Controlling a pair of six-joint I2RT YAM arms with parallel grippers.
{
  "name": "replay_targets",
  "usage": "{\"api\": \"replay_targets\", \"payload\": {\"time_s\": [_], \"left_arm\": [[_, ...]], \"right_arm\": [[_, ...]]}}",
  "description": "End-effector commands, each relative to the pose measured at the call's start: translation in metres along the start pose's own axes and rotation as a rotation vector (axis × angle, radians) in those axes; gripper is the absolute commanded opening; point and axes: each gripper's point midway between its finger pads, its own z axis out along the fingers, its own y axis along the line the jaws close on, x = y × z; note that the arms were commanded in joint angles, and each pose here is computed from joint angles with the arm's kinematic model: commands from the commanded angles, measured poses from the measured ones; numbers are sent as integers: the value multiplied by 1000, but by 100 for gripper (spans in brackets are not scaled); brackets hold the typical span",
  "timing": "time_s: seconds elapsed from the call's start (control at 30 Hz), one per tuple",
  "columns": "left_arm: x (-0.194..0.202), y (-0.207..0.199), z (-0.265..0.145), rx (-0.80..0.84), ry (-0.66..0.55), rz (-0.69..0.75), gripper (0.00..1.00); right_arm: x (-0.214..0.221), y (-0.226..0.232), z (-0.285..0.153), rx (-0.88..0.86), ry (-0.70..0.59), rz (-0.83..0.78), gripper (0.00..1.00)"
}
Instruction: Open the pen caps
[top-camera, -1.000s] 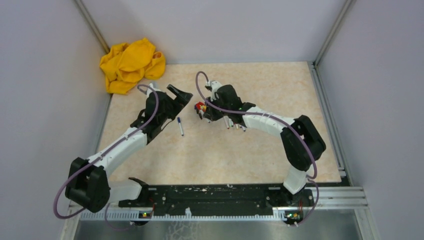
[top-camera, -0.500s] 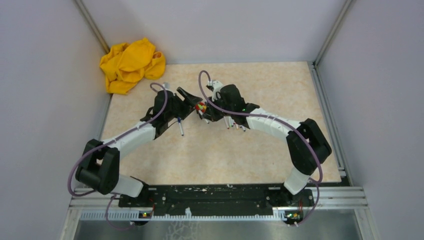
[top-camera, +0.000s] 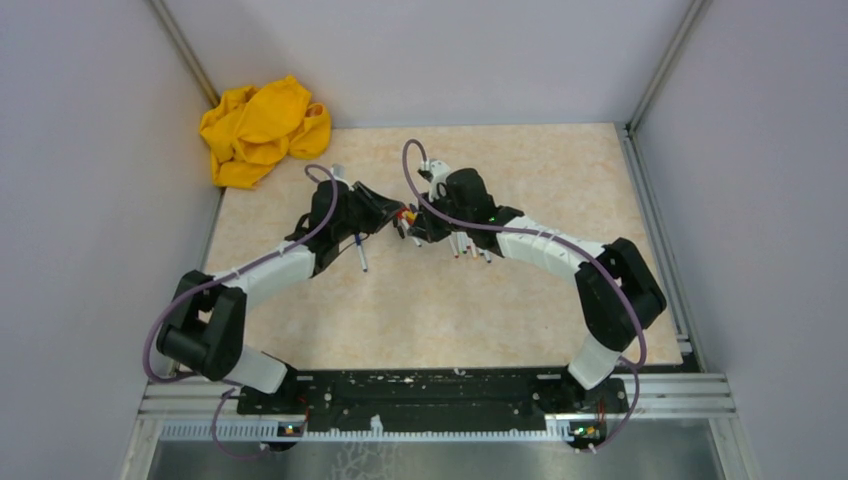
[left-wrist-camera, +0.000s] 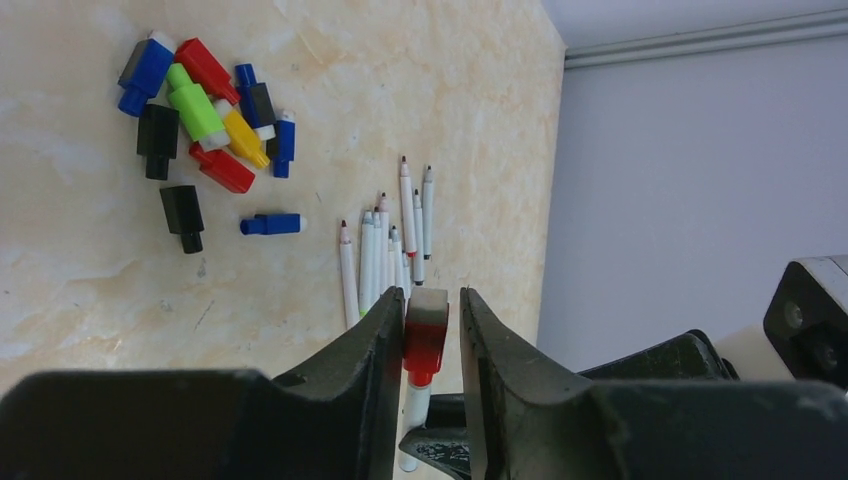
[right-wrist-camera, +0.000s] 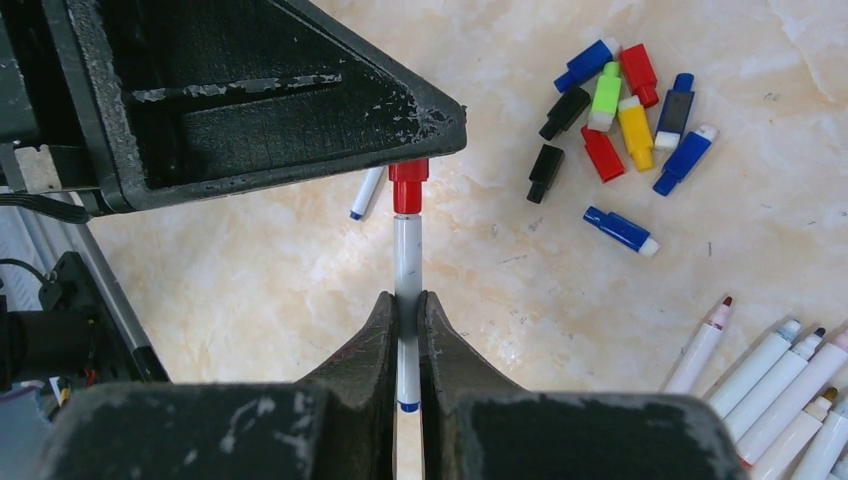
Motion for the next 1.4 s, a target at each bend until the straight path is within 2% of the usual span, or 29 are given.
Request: {"api": "replay_targets", "payload": {"time_s": [0.0,0.13,0.23,0.3,0.37,0.43,0.6,0.7,0.77,0.87,1.0,1.13,1.27,1.37], "left_arm": [[-1,-18,3,70,5,7,32],[2,-20,4,84,24,15,21],[4,-22,5,100,34,28,0],[6,-20,6,103,40,28,0],[7,-21,5,111,46,25,0],[8,-22,5,117,50,24,0],[10,-22,6,121,57,20,0],[10,-24,6,126,59,19,0],[10,-22,7,121,59,20,0],[11,-19,11,113,60,22,0],[9,-5,27,58,39,36,0],[-14,18,51,-32,-34,44,0],[-40,40,72,-109,-70,31,0],[-42,46,76,-136,-73,46,0]], "right_arm": [[-24,9,-15,-30,-75,-17,0],[-24,7,-16,-26,-76,-14,0],[-26,7,-17,-29,-78,-16,0],[-26,8,-17,-33,-80,-17,1],[-28,9,-15,-38,-80,-19,12],[-30,9,-14,-41,-80,-19,19],[-31,8,-8,-44,-72,-16,23],[-31,7,-5,-39,-69,-13,22],[-31,5,-3,-33,-66,-13,18],[-30,2,1,-25,-53,-11,0],[-21,-6,8,-3,-25,-10,0],[12,-16,1,34,14,9,0],[22,-21,-7,67,13,22,0],[25,-29,-6,109,16,26,0]]}}
